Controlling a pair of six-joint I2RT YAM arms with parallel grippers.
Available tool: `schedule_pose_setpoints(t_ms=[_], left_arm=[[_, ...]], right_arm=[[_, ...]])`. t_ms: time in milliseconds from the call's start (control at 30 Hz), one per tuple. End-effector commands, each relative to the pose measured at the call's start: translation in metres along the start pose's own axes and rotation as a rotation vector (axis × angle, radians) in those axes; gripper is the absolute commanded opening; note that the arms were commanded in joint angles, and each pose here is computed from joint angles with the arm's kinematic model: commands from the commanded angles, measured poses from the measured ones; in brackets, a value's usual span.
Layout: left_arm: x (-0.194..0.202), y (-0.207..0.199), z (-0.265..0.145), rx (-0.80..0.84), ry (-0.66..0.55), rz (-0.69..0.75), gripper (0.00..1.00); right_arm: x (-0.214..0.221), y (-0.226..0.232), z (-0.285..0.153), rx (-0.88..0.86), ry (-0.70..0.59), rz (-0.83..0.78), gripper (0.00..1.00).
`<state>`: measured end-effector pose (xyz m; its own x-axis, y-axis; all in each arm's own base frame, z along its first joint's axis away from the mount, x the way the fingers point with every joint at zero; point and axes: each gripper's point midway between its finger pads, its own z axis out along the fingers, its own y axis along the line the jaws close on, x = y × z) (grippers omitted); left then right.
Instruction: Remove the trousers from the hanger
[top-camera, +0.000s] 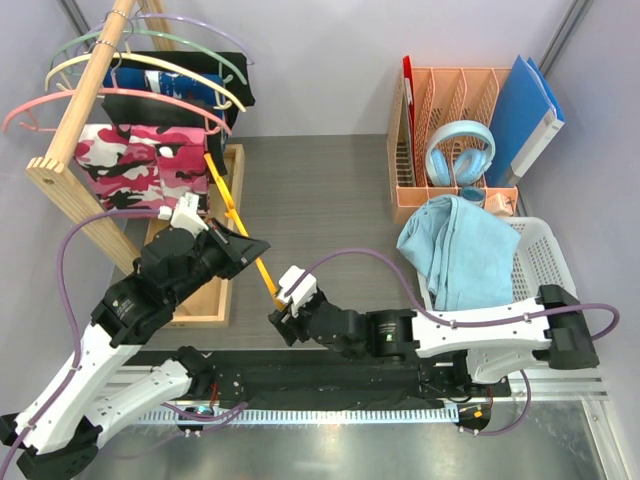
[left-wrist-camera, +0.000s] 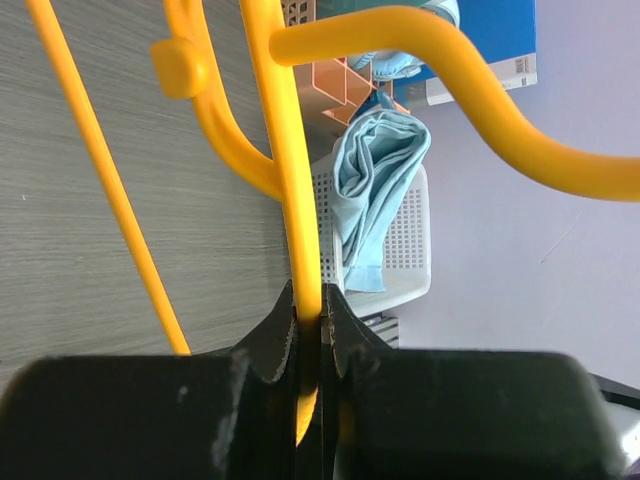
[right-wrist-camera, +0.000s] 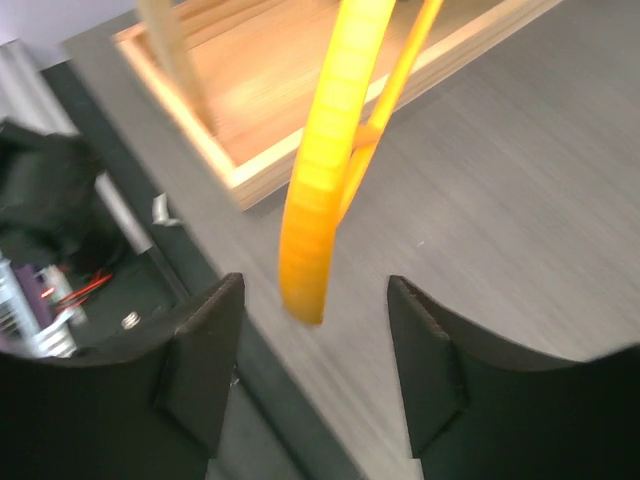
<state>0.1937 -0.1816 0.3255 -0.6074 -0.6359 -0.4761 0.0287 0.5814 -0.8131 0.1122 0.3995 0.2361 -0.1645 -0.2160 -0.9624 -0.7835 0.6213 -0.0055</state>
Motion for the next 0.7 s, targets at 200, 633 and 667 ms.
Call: schedule_pose_setpoints(t_ms=[200, 633, 667], left_arm=[[-0.014, -0.012, -0.011, 0.041, -0.061, -0.063, 0.00], [-0.009, -0.006, -0.012, 0.046, -0.051, -0.064, 0.00], [-0.009, -0.006, -0.013, 0.049, -0.052, -0.062, 0.00]], right_arm=[[-0.046, -0.020, 0.010, 0.211, -0.271, 0.091, 0.49], [-0.044, -0.013, 0.020, 0.257, -0.271, 0.071, 0.03], [-0.043, -0.014, 0.020, 0.262, -0.269, 0.072, 0.01]])
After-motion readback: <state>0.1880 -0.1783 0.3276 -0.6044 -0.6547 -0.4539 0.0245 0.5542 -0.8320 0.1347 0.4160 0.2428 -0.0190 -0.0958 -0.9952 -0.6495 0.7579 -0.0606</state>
